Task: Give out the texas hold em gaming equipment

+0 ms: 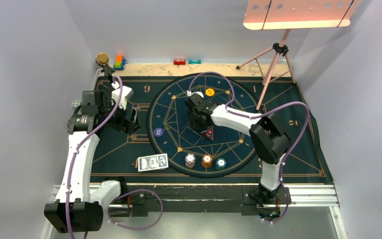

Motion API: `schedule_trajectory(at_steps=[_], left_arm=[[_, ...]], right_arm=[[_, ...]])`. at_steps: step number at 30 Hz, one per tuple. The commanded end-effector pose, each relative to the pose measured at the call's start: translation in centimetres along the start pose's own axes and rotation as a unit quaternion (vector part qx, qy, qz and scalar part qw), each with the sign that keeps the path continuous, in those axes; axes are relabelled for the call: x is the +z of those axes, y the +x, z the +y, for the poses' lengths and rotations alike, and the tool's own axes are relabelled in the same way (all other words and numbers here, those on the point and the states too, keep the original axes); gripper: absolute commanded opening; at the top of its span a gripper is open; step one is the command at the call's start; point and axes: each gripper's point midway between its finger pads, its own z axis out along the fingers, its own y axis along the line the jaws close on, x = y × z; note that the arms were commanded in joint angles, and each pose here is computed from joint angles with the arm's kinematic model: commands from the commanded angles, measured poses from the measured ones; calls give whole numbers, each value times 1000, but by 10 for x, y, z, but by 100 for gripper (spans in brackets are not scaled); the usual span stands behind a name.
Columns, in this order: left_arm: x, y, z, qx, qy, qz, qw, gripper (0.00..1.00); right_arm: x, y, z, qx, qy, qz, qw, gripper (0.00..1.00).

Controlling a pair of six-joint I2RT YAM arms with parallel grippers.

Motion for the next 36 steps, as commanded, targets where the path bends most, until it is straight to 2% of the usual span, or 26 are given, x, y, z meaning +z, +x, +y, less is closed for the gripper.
schedule_trajectory(at_steps=[1, 15, 20, 27, 31, 36], left_arm=[[-9, -13, 1, 18, -6, -17, 1000, 100], [-16, -21, 3, 28, -14, -21, 999, 100], [-17, -21, 3, 29, -14, -19, 999, 100], [-18, -20, 3, 35, -13, -18, 999, 100], [-18, -20, 4, 37, -14, -17, 999, 100], [-18, -21, 5, 37, -17, -17, 999, 100]], right_arm=[[1, -1, -2, 34, 9, -1, 999, 48], [-1, 71, -59, 49, 114, 52, 991, 45], [-15, 82, -88, 90, 165, 50, 981, 41], [-32, 102, -143, 183, 204, 45, 961, 41], [-46, 82, -149, 192, 200, 10, 961, 52], [-58, 52, -123, 143, 167, -24, 975, 73]])
